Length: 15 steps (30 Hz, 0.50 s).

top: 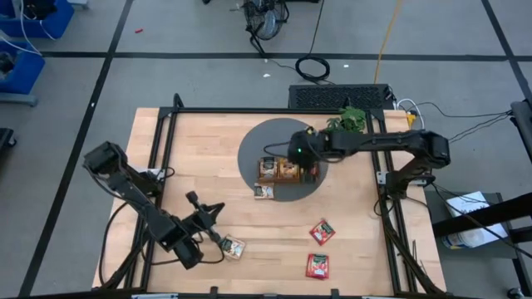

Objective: Pick & Place Tea
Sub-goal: Put the orange tea packet into the middle section of the wooden organizer

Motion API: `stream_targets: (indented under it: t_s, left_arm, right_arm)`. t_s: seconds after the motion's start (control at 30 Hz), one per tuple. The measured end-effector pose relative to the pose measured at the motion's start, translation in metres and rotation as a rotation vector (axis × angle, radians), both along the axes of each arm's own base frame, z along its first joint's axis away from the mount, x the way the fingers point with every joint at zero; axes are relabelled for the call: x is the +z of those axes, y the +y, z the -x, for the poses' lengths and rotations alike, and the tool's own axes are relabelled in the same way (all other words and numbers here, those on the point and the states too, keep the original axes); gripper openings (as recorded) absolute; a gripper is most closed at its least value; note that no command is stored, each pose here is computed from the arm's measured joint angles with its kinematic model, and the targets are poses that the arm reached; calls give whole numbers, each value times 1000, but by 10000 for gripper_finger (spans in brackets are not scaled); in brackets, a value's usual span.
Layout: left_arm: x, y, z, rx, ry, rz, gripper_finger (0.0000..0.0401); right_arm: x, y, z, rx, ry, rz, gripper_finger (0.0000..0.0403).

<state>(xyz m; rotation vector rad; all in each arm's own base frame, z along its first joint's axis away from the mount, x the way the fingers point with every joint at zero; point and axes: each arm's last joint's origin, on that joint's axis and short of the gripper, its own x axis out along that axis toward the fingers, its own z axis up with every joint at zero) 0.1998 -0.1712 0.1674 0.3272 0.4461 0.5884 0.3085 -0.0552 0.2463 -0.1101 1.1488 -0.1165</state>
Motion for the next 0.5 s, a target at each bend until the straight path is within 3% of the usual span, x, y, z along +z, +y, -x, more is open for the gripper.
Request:
stream_targets:
  t_s: [0.23,0.5]
  left_arm:
    - [3,0,-7,-44,64,-69,4]
    - [5,12,-19,-6,85,-90,35]
  right_arm:
    - [-19,-2,-6,1,80,-16,0]
    - [-33,11,-12,95,141,-4,0]
